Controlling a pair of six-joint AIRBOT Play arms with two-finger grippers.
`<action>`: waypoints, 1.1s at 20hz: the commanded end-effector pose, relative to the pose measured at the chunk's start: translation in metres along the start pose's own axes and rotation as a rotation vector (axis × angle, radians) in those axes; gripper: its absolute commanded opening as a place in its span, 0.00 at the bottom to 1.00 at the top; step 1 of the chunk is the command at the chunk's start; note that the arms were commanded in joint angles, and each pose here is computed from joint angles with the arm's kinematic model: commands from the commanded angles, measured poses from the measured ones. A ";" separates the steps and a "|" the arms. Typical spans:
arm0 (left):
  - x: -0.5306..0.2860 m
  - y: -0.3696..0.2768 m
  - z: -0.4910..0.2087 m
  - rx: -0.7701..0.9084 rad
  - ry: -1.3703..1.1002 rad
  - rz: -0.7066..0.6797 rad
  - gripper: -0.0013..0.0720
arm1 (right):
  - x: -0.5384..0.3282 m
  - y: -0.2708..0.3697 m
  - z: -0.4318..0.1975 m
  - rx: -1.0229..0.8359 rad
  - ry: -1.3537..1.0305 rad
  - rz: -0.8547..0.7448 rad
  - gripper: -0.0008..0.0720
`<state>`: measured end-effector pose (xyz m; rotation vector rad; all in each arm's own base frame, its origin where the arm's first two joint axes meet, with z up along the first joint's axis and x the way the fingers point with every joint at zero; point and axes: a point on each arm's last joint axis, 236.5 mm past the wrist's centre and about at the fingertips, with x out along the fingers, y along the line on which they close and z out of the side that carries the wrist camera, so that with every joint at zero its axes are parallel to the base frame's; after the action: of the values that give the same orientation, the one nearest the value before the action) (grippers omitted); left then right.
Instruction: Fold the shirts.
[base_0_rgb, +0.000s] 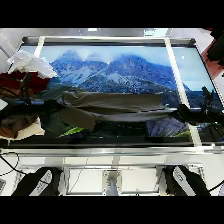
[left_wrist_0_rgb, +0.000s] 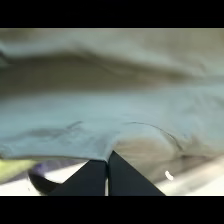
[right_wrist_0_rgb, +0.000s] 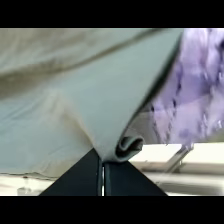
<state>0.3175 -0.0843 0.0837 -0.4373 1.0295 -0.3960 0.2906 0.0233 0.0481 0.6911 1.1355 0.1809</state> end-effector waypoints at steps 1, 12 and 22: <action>0.023 0.019 0.032 0.043 -0.045 0.123 0.03 | 0.016 0.016 0.033 -0.055 -0.077 0.006 0.05; 0.157 0.102 0.104 -0.062 0.012 0.300 0.03 | 0.142 -0.038 0.116 0.022 -0.057 -0.129 0.05; 0.174 0.106 0.094 -0.057 0.088 0.306 0.33 | 0.167 -0.034 0.105 -0.054 0.079 -0.121 0.10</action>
<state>0.4927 -0.0666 -0.0619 -0.3131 1.1561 -0.1042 0.4469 0.0283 -0.0872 0.6038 1.2127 0.0739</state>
